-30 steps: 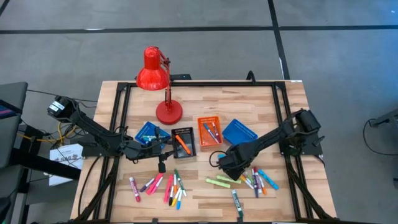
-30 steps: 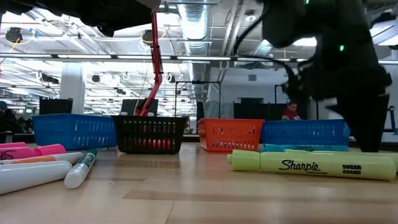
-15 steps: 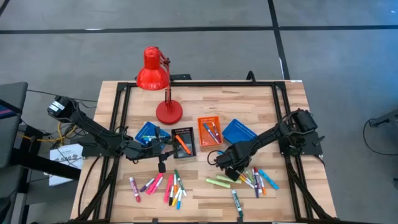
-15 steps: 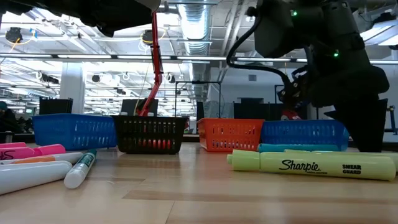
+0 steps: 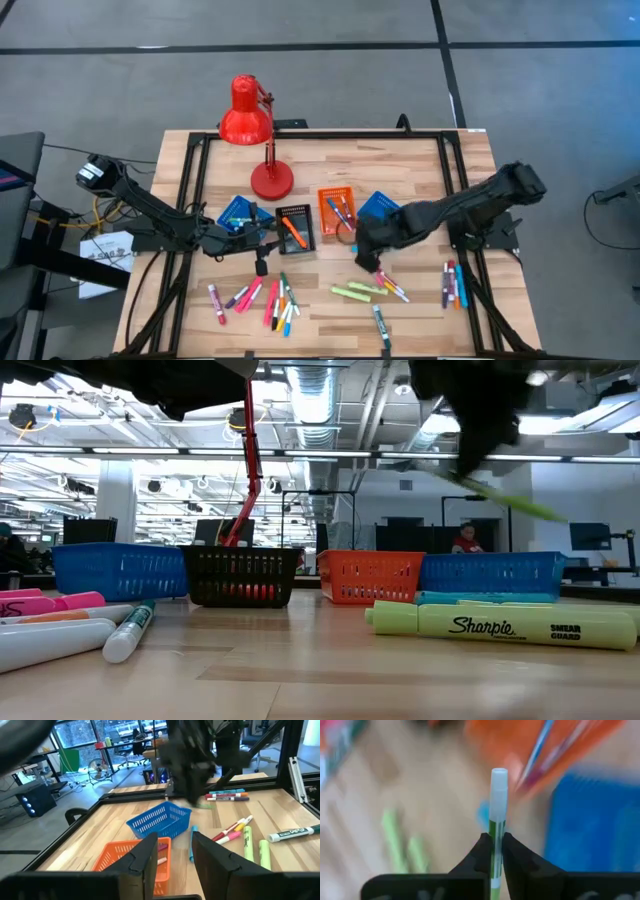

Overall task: Pick & Place Markers
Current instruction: Put the small light green marker pen into the orange basket, then put the small red marker pen into the orange basket

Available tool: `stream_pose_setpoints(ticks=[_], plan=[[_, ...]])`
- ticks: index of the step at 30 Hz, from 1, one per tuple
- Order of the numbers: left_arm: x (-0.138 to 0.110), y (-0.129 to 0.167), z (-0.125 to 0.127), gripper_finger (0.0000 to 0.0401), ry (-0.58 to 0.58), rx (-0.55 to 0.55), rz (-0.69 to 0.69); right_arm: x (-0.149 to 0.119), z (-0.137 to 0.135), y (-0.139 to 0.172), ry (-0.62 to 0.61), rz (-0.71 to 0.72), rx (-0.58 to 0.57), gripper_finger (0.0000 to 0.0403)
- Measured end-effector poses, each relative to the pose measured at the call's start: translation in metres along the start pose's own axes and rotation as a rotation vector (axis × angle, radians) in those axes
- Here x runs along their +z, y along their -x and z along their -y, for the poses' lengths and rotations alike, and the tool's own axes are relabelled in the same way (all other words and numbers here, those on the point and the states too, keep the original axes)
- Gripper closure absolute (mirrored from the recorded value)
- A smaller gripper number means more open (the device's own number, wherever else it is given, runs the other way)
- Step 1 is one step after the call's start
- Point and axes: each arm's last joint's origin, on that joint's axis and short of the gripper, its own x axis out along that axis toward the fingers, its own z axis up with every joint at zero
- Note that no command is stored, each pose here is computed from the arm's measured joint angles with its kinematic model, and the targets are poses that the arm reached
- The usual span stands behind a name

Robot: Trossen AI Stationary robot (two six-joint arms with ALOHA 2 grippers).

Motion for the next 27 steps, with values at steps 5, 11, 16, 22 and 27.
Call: stream_pose_setpoints(ticks=[5,11,16,22,27], plan=[[0.0,0.0,-0.001,0.0284,0.001,0.003,0.0,0.031,0.016,0.015,0.035,0.321,-0.082,0.0382],[0.0,0.0,-0.001,0.0284,0.001,0.003,0.0,0.067,0.028,-0.017,0.131,0.385,-0.117,0.0369],[0.0,0.0,0.0,0.0284,0.003,-0.007,0.003,0.081,0.045,-0.05,0.091,0.285,-0.068,0.0361],[-0.002,0.0,0.0,0.0284,-0.002,-0.013,-0.002,0.085,0.063,-0.066,0.063,0.196,-0.088,0.0308],[-0.002,0.0,0.0,0.0284,-0.003,-0.026,-0.001,0.089,0.057,-0.052,0.092,0.22,-0.056,0.0258]])
